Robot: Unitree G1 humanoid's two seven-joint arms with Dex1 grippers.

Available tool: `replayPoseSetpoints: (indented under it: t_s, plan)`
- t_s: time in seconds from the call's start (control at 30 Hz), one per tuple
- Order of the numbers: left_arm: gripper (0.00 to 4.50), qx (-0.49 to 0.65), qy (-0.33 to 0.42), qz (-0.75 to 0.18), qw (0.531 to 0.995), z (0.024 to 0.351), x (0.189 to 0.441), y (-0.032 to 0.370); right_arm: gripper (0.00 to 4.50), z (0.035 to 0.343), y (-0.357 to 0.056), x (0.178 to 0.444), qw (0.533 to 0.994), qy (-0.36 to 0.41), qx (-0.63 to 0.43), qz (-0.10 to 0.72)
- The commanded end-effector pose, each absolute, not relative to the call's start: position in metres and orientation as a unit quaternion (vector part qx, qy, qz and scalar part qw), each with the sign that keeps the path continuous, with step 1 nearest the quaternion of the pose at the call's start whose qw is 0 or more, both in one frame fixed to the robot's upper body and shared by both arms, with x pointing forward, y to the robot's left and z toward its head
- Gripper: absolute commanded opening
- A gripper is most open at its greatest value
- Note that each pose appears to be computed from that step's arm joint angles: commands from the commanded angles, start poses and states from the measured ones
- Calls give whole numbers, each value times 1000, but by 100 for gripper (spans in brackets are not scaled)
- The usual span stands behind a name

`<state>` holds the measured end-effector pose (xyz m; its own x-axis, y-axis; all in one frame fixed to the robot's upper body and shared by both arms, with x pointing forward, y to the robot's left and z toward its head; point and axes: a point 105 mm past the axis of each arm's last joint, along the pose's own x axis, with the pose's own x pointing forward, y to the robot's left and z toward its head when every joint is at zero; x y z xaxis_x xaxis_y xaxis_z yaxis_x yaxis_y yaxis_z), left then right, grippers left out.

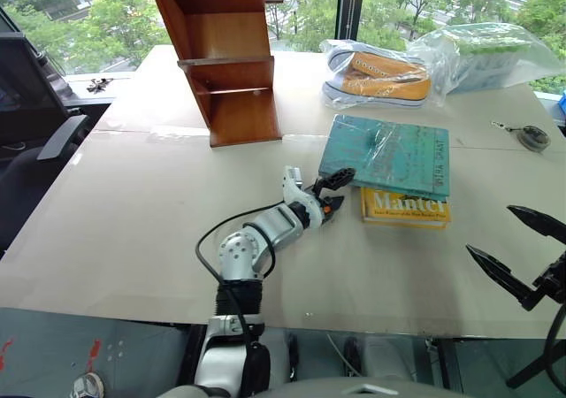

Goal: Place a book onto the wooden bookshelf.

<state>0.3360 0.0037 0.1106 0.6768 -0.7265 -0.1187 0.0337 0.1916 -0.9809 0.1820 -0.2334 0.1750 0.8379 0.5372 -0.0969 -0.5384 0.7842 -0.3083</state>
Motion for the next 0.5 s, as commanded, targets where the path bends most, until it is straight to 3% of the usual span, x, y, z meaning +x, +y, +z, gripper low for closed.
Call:
replayPoseSetpoints:
  t_s: [0.03, 0.3, 0.47, 0.5]
  plan:
    - [445, -581, 308, -268, 704, 111, 341, -14, 450, 181, -231, 181, 941, -7, -179, 288]
    - [445, -589, 272, -218, 729, 107, 377, -18, 450, 181, -229, 187, 944, -22, -171, 281]
    - [445, -594, 268, -211, 729, 102, 381, -24, 450, 179, -227, 189, 945, -28, -169, 279]
    - [422, -598, 265, -210, 727, 101, 382, -25, 450, 179, -226, 190, 945, -30, -169, 278]
